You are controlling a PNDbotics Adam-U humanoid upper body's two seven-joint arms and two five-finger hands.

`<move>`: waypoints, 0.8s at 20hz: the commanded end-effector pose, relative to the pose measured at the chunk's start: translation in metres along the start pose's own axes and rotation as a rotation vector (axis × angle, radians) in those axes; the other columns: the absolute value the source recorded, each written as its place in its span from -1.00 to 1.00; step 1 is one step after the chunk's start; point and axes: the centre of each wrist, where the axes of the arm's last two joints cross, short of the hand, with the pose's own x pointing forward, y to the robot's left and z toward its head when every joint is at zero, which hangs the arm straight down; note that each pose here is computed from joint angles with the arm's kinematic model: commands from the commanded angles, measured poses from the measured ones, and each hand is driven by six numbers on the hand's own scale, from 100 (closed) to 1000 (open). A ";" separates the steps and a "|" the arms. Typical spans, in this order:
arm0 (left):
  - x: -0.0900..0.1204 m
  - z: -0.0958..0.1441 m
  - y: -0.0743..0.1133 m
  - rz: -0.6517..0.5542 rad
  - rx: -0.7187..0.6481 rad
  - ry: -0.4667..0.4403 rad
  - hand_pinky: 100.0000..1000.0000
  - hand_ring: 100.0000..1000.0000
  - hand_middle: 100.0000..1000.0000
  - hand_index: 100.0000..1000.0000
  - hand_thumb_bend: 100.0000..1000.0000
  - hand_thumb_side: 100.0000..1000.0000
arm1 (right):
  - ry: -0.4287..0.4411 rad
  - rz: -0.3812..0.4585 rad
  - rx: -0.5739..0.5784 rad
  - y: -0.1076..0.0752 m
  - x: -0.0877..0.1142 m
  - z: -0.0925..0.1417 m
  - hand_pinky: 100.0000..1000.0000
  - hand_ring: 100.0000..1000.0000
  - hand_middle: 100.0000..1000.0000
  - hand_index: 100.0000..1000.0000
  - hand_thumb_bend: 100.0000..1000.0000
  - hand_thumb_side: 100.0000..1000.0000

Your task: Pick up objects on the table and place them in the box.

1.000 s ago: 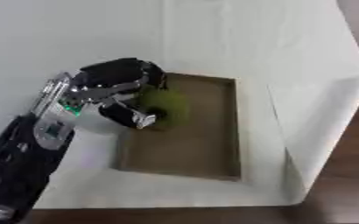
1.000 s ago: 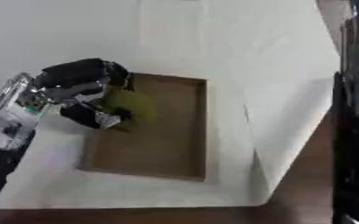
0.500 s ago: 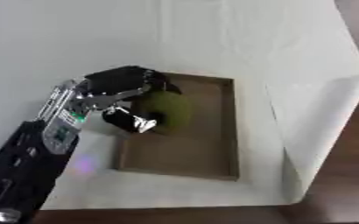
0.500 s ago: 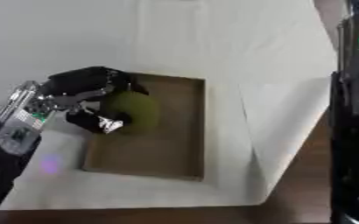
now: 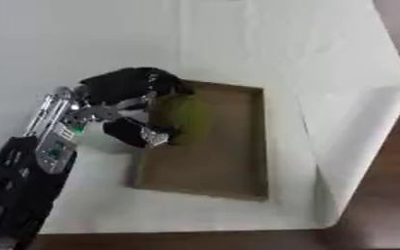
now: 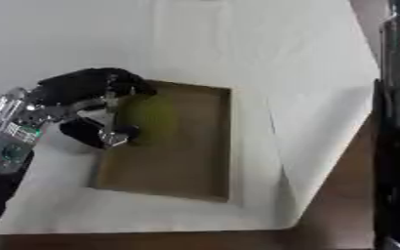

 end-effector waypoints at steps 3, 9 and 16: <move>0.008 0.010 0.054 -0.092 0.214 -0.022 0.80 0.79 0.58 0.91 -0.55 0.13 | -0.035 0.024 -0.018 -0.008 0.005 -0.006 0.60 -0.06 0.25 0.46 -1.00 -0.02; 0.019 0.016 0.078 -0.069 0.385 -0.026 0.78 0.79 0.57 0.91 -0.58 0.02 | -0.039 0.017 -0.026 -0.007 0.005 -0.006 0.60 -0.06 0.25 0.46 -1.00 -0.02; 0.007 0.055 0.083 0.078 0.623 0.129 0.62 0.65 0.44 0.79 -1.00 -0.22 | -0.052 0.016 -0.046 -0.008 0.005 -0.006 0.60 -0.06 0.24 0.46 -1.00 0.00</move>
